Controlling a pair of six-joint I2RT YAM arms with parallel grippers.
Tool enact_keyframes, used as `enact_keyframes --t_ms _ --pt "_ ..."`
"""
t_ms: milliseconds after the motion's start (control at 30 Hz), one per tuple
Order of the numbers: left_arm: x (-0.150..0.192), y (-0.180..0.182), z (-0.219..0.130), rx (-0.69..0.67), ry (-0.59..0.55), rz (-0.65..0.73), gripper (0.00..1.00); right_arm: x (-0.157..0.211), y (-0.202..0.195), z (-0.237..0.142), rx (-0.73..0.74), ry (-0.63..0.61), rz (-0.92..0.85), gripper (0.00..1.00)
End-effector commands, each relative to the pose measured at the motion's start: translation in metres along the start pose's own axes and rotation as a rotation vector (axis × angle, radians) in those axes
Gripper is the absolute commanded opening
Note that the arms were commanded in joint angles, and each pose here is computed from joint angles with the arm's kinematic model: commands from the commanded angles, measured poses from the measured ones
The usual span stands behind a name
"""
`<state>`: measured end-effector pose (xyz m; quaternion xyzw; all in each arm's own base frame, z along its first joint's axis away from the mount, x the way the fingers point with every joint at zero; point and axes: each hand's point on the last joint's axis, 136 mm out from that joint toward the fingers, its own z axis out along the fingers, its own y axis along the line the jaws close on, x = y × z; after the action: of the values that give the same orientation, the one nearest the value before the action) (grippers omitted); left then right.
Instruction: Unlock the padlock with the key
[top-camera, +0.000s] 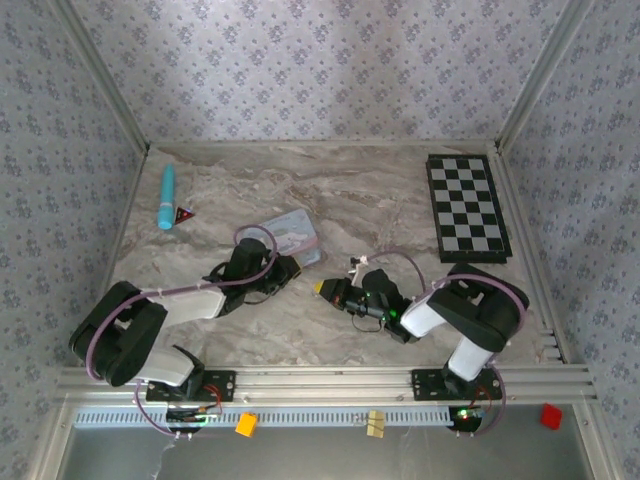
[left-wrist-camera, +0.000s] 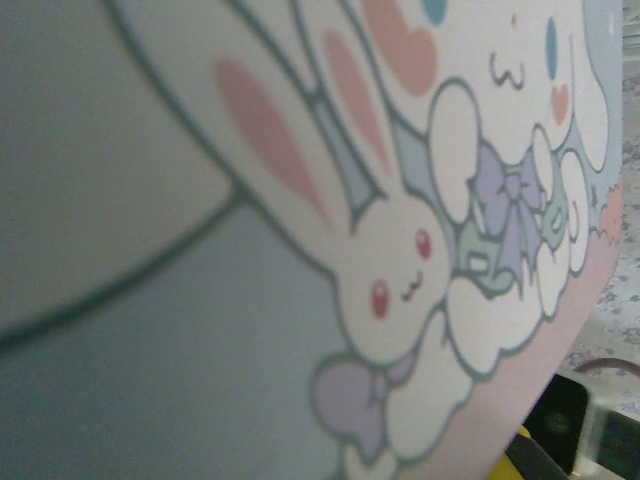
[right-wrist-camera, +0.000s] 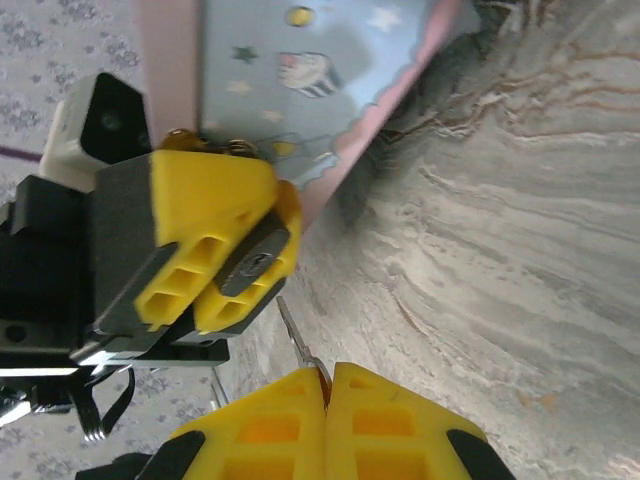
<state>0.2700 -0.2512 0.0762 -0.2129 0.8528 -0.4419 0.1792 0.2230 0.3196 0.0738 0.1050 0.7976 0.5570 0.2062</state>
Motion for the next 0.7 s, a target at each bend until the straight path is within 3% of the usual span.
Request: enact_keyframes --t_ms 0,667 --pt "-0.007 -0.026 -0.002 0.103 -0.044 -0.012 0.00 -0.004 0.007 0.004 -0.054 -0.032 0.112 0.00" --pt "-0.007 -0.023 0.003 0.127 -0.055 -0.014 0.00 -0.005 0.010 0.006 -0.101 -0.042 0.151 0.00"
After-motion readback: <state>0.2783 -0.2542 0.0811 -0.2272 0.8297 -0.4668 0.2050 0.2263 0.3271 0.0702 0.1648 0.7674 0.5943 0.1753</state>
